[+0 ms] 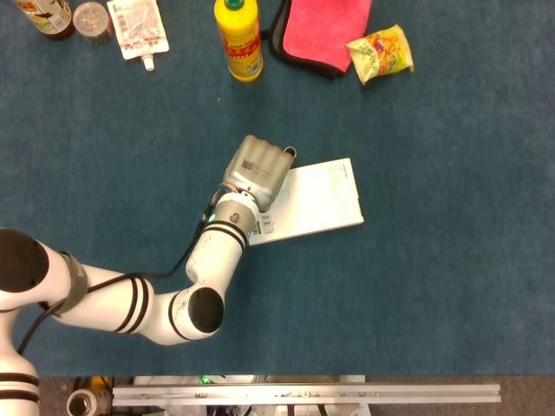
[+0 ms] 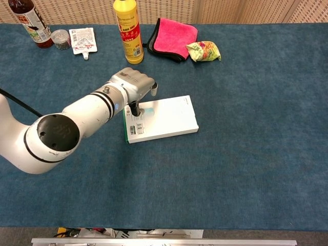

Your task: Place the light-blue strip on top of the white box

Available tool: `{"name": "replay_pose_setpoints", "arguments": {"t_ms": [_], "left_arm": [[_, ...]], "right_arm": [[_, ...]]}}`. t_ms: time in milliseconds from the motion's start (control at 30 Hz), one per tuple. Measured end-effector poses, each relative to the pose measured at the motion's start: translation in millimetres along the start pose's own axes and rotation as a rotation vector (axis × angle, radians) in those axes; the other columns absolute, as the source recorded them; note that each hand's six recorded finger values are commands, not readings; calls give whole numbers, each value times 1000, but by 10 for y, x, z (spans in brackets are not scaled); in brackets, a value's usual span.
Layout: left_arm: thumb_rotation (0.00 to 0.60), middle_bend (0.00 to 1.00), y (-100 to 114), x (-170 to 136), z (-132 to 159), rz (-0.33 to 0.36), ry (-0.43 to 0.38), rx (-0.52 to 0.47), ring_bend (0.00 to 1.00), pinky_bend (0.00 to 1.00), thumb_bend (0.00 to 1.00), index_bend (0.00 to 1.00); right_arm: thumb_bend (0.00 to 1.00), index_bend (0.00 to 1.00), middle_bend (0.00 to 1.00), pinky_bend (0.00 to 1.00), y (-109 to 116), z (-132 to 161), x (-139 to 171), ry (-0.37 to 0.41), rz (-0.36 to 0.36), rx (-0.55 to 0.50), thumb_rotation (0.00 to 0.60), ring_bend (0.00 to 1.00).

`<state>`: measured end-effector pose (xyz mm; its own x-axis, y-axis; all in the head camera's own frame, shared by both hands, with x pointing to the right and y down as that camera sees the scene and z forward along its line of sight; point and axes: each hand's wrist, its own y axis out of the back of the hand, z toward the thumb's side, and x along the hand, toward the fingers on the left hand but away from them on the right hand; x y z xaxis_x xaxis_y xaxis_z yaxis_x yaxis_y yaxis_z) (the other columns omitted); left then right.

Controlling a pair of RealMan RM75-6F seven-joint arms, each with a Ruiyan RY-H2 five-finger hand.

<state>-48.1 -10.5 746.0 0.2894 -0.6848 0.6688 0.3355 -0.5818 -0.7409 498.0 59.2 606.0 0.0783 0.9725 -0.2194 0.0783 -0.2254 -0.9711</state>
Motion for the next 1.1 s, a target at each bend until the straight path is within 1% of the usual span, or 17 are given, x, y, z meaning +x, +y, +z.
{"name": "replay_pose_setpoints", "arguments": {"t_ms": [167,567,867,1100], "left_arm": [[539,938,19,42,-10,1,15,-7,939,1000,323,153],[539,938,43,141,-59,-6,46,-32,939,1000,323,152],[539,938,131,141,-21,16,35,-73,939,1000,323,152],[537,938,94,173,67,9,25,-61,939,1000,323,152]], "right_arm": [[0,134,325,229,2,-5,14,-3,1,1,600,261],[0,134,325,229,20,-16,29,-7,-4,3,600,262],[0,134,325,229,22,-32,44,-12,-6,1,600,265],[0,134,325,229,34,-66,60,-21,-10,1,600,266]]}}
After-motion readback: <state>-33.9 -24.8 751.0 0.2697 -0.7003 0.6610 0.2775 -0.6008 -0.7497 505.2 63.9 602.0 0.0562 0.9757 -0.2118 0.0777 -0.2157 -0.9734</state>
